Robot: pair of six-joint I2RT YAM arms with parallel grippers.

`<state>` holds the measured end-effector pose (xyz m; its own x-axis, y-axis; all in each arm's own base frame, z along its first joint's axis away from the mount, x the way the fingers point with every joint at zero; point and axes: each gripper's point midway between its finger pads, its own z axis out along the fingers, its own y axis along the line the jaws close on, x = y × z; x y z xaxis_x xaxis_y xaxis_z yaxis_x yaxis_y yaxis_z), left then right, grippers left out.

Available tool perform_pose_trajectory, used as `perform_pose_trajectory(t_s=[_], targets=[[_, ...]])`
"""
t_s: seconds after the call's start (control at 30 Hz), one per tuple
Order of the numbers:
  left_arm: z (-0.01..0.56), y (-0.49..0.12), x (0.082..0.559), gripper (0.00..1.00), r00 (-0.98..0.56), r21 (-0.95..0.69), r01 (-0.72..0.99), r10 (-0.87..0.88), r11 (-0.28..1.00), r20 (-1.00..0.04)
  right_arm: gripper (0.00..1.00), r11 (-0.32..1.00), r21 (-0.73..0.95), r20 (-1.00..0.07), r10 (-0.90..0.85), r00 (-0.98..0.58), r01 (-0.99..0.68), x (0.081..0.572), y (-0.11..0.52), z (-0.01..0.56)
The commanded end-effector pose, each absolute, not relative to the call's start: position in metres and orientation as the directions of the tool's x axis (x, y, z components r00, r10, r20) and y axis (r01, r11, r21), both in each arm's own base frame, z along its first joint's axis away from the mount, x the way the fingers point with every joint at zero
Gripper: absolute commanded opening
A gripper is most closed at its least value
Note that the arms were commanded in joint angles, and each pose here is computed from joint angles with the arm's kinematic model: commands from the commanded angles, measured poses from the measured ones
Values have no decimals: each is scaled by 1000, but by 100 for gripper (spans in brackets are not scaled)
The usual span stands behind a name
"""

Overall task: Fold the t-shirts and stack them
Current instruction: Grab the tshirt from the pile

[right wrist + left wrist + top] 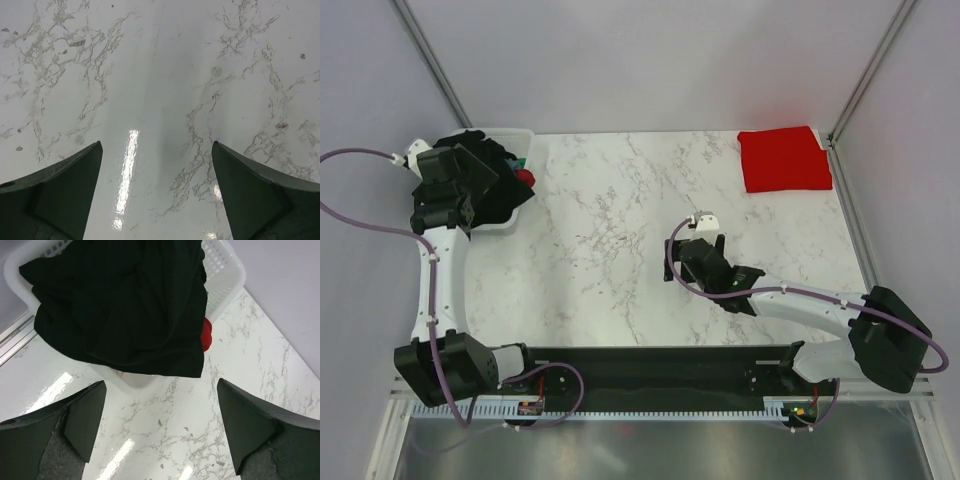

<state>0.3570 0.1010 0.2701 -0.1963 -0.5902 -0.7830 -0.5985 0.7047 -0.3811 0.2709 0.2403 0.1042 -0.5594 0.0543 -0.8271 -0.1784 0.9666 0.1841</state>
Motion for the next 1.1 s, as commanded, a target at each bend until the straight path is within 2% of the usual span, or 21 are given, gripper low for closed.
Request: perform_pose_trajectory(t_s=[0.0, 0.13, 0.47, 0.73, 0.77, 0.87, 0.9, 0.97, 1.0, 1.07], targets=[[298, 99, 379, 99, -195, -365, -511, -519, 778, -832, 98, 956, 226, -841, 95, -533, -187, 273, 242, 118], [290, 111, 400, 94, -227, -323, -546, -508, 773, -831, 98, 949, 251, -844, 117, -523, -192, 275, 243, 122], [276, 141, 446, 89, -262, -244, -637, -503, 732, -824, 98, 946, 268, -840, 136, -525, -183, 277, 238, 121], [237, 149, 472, 71, -322, -205, -662, -521, 721, -791, 98, 942, 281, -837, 148, -528, -181, 278, 237, 120], [240, 149, 475, 68, -322, -206, -657, -517, 725, -793, 98, 941, 285, -837, 150, -526, -184, 278, 237, 121], [235, 148, 484, 50, -326, -214, -654, -525, 726, -786, 98, 941, 286, -835, 152, -529, -181, 279, 237, 120], [235, 148, 486, 36, -326, -220, -651, -530, 726, -783, 98, 941, 286, -834, 152, -531, -180, 280, 236, 119], [234, 148, 493, 19, -326, -228, -645, -532, 730, -781, 98, 941, 288, -833, 154, -532, -180, 280, 237, 119], [234, 145, 495, 3, -332, -237, -633, -536, 737, -776, 98, 941, 288, -833, 154, -532, -178, 280, 236, 119], [238, 144, 501, 2, -331, -249, -622, -537, 743, -776, 98, 940, 290, -832, 155, -532, -180, 280, 237, 119]])
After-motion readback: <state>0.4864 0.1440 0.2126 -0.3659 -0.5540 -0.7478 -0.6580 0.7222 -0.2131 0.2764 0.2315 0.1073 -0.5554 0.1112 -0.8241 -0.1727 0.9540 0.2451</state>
